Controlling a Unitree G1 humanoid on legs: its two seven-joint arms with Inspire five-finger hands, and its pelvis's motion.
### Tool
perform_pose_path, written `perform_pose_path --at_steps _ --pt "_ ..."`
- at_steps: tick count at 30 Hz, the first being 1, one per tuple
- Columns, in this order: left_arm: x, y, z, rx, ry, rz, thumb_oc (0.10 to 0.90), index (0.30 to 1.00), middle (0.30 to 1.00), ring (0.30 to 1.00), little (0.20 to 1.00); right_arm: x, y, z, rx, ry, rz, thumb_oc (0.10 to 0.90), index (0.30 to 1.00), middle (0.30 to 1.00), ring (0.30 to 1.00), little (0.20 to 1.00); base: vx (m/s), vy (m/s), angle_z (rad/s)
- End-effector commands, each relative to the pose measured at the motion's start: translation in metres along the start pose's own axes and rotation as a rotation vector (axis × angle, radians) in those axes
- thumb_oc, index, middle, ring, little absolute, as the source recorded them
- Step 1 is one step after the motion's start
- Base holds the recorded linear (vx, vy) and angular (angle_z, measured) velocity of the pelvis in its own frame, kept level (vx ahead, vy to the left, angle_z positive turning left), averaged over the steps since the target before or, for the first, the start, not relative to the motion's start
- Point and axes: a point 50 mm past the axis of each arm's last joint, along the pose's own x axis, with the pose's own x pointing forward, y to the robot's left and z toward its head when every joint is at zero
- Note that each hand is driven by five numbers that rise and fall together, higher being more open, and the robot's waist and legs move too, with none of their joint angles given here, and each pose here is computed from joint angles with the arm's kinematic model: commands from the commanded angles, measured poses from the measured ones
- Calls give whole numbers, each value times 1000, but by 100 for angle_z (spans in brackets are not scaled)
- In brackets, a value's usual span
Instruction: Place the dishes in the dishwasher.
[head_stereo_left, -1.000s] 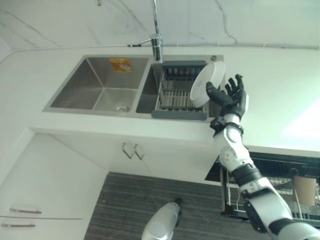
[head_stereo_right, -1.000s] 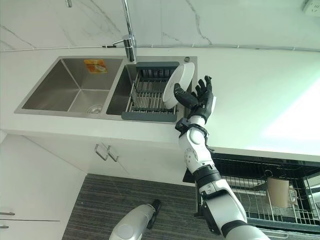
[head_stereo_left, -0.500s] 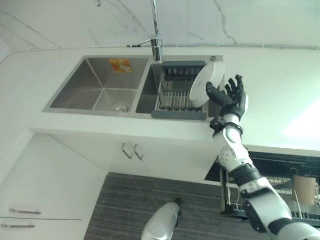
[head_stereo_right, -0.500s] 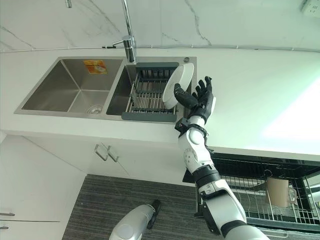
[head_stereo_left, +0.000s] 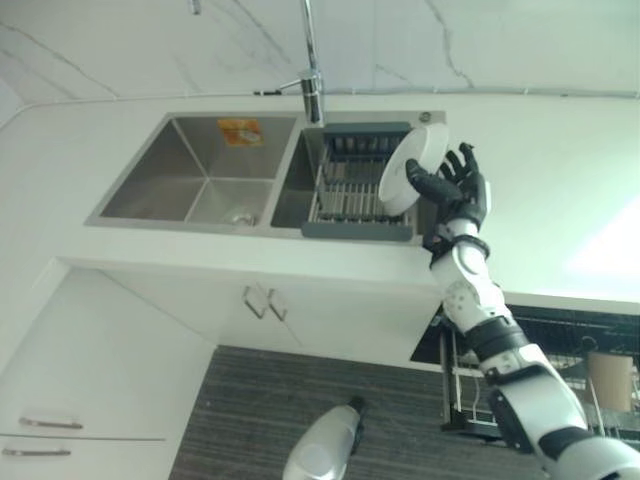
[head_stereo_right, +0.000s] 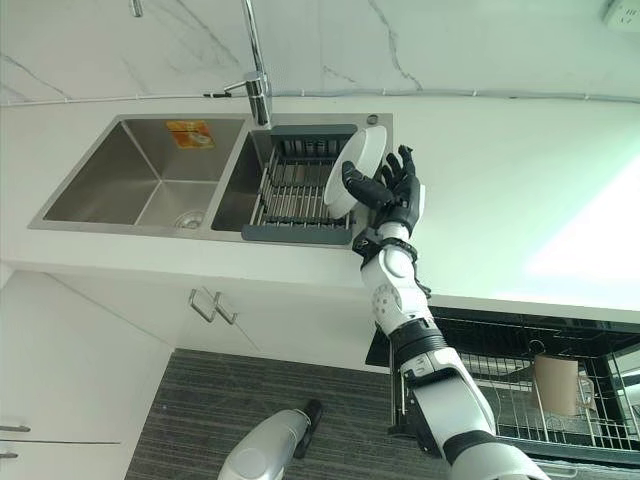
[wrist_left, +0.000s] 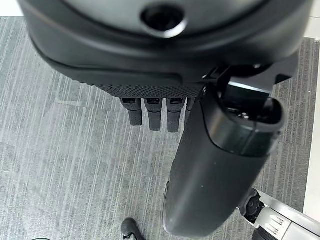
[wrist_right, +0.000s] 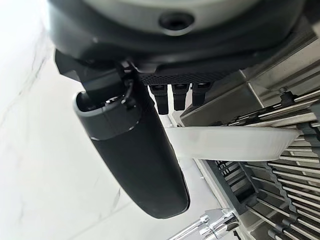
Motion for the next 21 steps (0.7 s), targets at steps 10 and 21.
perform_pose_path --at_steps 10,21 --pt "-4 33 -11 118 77 71 800 900 900 900 900 21 30 34 -35 -61 127 800 900 900 900 900 19 12 7" --pt "-4 33 -5 110 61 68 800 900 900 900 900 30 20 28 -121 16 104 400 300 300 300 300 -13 12 8"
